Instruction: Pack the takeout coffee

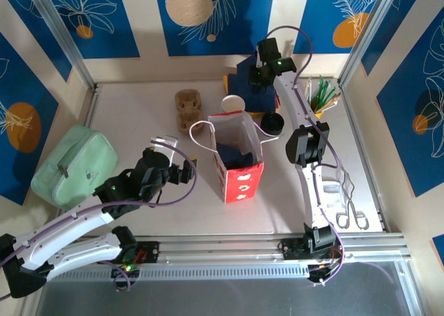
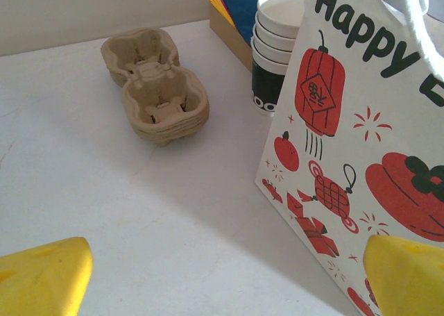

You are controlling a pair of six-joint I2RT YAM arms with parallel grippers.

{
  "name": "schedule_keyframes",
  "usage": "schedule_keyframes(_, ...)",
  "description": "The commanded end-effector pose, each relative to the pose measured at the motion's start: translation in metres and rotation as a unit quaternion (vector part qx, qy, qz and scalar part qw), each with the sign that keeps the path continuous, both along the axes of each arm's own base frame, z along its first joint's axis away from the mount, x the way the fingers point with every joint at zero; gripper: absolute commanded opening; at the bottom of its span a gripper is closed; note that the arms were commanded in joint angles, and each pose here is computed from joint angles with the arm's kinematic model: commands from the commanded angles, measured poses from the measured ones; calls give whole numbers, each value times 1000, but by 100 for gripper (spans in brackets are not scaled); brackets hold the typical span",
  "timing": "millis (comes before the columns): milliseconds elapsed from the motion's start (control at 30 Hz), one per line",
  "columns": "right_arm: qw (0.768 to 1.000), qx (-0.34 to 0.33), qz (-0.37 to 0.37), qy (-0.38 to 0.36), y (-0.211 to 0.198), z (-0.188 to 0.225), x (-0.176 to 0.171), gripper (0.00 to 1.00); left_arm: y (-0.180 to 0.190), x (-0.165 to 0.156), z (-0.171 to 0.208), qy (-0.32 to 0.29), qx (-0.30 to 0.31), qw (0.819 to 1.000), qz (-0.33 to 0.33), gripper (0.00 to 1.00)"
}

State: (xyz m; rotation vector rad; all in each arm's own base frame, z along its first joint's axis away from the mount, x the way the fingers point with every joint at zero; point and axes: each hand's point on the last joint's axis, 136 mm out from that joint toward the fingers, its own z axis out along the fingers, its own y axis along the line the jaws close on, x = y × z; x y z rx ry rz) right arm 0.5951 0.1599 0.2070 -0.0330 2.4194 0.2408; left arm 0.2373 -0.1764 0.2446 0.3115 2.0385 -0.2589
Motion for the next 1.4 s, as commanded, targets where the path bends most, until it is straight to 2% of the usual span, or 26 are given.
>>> schedule_keyframes(0,998,38,11,-44,3,70,-19,8,1,1,14,-6,-22,1000,2,100)
schedule_keyframes(333,992,84,56,-78,17,155,-78,9,-8,2,19,-11,-43,999,-8,100)
schedule_keyframes(667,967,207,122,-79,28,232,-156,9,-13,-1,14,-3,-63,998,-20,99)
schedule_keyframes(767,954,269,124,-48,25,244,-176,9,-12,-3,12,2,-62,998,-19,100)
schedule_keyframes(933,921,351,170,16,44,256,-217,6,-8,-7,13,0,-78,997,-19,100)
schedule_keyframes(1033,911,367,186,38,56,259,-241,4,-7,-9,15,-2,-86,996,-20,100)
schedule_keyframes(1367,909,369,191,36,66,256,-311,2,-1,-12,20,-5,-102,995,-11,99)
